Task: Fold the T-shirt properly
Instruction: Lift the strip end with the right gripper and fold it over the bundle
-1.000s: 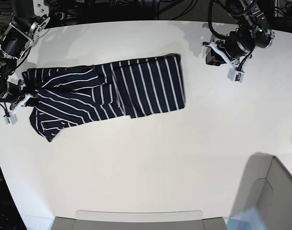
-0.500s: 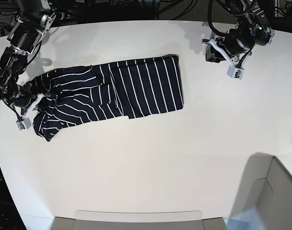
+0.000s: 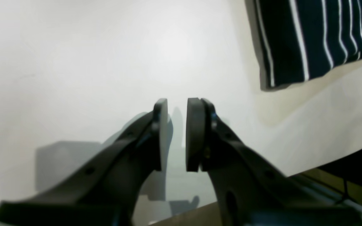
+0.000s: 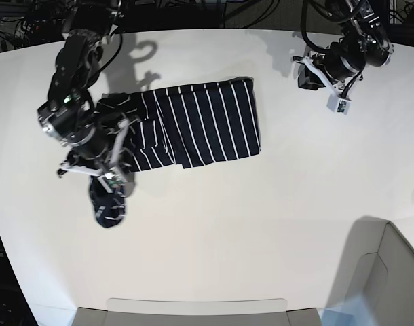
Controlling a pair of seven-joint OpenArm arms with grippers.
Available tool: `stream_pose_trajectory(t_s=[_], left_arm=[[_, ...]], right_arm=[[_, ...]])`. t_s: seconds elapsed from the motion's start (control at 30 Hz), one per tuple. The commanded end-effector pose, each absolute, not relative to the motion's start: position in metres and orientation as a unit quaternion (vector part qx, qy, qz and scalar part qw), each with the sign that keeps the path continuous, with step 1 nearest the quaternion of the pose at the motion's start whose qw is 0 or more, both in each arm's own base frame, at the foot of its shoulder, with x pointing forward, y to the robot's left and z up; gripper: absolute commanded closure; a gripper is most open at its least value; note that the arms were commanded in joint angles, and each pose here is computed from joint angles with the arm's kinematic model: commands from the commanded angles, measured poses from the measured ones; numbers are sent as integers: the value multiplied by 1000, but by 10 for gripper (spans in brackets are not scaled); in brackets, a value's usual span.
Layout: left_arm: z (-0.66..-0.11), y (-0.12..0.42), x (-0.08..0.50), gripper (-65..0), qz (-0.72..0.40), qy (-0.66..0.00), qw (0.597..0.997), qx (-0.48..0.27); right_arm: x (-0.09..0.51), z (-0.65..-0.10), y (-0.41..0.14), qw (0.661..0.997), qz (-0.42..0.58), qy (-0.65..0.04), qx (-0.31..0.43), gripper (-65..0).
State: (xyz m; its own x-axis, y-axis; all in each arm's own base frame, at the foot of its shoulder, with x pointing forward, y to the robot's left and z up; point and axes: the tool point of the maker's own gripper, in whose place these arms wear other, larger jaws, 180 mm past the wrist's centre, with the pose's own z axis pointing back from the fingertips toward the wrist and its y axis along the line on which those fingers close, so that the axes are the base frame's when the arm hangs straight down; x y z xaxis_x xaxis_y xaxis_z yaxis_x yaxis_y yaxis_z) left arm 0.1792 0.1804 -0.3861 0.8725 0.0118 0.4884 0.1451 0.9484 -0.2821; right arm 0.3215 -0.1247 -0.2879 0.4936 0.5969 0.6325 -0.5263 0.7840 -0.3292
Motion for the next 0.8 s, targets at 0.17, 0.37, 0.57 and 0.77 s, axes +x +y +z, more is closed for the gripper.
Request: stream_pose_trajectory(t_s=[0.17, 0.37, 0.57, 0.77], left_arm=[[-377, 210, 179, -102, -2, -270, 954, -129], [-377, 214, 177, -102, 5, -271, 955, -124], [-377, 214, 177, -102, 5, -270, 955, -125], [-379, 213, 177, -102, 6, -267, 955, -128]], right_arm=[[307, -283, -54, 824, 406, -394, -40, 0], [283, -287, 8, 780, 493, -386, -20, 0], [257, -285, 58, 731, 564, -384, -24, 0], [249, -295, 88, 707, 604, -368, -21, 0]])
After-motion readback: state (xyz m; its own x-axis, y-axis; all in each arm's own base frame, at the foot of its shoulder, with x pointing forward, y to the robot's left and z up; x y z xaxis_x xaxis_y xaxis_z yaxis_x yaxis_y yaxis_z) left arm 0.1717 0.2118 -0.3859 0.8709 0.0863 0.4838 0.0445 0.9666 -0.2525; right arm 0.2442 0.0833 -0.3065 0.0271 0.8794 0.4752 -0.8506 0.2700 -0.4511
